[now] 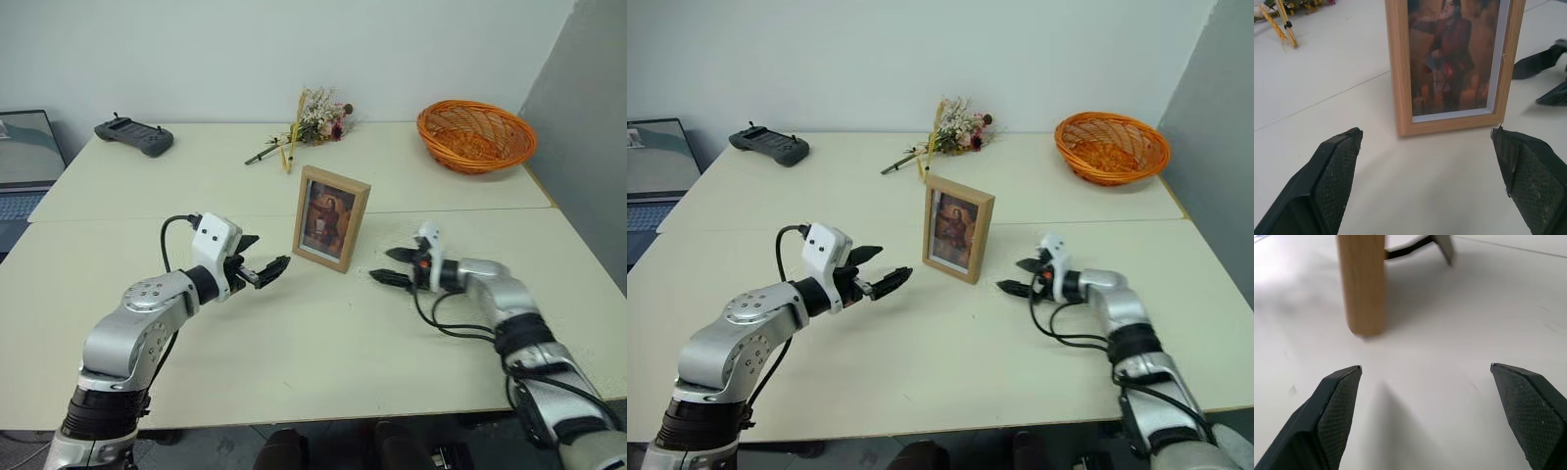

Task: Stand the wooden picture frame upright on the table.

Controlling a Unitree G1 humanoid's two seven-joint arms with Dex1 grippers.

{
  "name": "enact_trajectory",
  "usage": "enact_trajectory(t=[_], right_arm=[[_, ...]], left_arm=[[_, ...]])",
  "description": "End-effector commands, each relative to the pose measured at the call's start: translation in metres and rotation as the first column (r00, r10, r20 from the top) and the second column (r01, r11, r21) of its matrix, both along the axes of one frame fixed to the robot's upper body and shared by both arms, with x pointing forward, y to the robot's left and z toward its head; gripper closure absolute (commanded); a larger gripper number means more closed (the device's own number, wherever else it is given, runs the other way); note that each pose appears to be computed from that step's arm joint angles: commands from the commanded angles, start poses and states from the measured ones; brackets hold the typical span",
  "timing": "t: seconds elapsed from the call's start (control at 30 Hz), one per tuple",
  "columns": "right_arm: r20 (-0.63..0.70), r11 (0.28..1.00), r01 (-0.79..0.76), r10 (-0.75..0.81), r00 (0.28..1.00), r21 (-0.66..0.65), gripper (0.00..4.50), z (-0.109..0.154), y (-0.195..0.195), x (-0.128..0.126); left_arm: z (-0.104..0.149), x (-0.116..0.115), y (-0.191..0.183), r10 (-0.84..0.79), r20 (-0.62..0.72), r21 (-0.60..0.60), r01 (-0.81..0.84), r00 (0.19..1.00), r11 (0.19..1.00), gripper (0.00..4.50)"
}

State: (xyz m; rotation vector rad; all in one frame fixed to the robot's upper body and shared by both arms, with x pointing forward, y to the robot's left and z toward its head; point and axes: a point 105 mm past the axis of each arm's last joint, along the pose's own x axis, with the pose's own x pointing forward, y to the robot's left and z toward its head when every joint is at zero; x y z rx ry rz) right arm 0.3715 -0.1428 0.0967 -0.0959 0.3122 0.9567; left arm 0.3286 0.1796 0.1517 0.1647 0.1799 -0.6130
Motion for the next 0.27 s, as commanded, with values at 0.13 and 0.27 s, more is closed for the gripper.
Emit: enact_trajectory(t=[0.13, 0.27], right_arm=[[0.208, 0.99, -0.129, 0.114, 0.971, 0.058, 0.03, 0.105, 0.035, -0.059], [0.23, 0.992, -0.108, 0.09, 0.969, 0.07, 0.03, 0.114, 0.045, -0.069]], left_arm=[[0.033, 0.004, 0.037, -0.015, 0.027, 0.016, 0.014, 1.0, 1.0, 0.0], [0.038, -0.008, 0.038, -0.116, -0.036, 0.019, 0.117, 0.993, 0.993, 0.0]])
